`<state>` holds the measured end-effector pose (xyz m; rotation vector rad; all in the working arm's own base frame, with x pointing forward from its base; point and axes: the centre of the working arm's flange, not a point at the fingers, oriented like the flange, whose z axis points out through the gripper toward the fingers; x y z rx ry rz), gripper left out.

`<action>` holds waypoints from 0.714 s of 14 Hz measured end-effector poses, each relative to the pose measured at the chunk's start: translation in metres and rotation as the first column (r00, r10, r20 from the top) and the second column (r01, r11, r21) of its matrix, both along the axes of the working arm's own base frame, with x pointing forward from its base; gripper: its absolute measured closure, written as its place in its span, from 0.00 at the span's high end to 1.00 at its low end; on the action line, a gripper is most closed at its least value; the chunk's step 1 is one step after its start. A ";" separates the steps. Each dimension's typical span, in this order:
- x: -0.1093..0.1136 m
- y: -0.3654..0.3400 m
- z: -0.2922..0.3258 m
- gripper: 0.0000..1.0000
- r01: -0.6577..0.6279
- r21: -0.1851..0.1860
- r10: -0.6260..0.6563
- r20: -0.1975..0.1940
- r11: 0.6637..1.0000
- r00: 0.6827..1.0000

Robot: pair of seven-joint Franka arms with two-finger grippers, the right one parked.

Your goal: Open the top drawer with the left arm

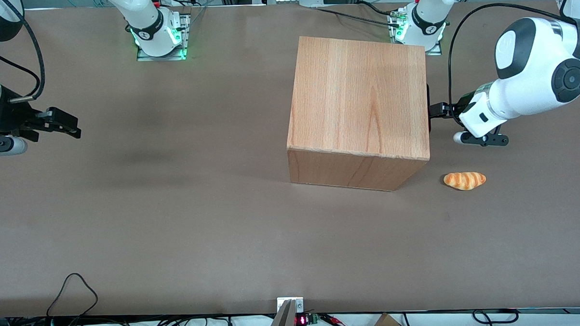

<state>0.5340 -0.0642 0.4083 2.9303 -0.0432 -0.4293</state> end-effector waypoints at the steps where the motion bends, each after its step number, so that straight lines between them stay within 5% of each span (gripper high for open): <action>1: 0.000 0.000 -0.003 1.00 0.001 -0.001 -0.001 -0.005 1.000 1.000; 10: 0.005 -0.003 -0.021 1.00 0.023 -0.008 -0.023 -0.019 1.000 1.000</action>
